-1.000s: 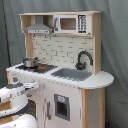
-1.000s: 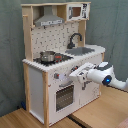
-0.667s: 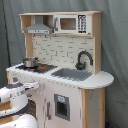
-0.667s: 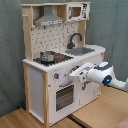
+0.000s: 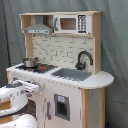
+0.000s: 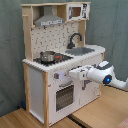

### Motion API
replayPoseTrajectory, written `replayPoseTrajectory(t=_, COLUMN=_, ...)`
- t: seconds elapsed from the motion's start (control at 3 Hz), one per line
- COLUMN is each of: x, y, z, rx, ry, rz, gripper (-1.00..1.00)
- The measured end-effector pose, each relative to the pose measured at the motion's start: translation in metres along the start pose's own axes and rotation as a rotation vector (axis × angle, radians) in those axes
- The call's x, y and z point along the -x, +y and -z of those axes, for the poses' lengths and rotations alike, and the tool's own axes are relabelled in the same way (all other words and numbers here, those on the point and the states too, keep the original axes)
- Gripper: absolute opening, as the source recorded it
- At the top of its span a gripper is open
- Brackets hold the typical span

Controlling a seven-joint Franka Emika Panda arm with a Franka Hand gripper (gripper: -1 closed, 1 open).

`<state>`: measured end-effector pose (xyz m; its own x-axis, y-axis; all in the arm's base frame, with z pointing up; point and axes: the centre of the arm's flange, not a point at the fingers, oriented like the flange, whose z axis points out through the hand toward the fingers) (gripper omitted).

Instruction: Play with the kitchen

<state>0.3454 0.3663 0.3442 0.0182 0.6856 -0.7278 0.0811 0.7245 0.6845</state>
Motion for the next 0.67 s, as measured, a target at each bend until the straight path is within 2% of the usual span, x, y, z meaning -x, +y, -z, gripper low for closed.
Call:
replayPoseTrajectory(t=0.33, x=0.0, y=0.0, z=0.0, rx=0.0, ry=0.001, rz=-0.104, gripper=1.0)
replayPoseTrajectory(t=0.67, x=-0.008, y=0.014, z=0.026, rx=0.032, ry=0.001, rz=-0.146, gripper=1.0)
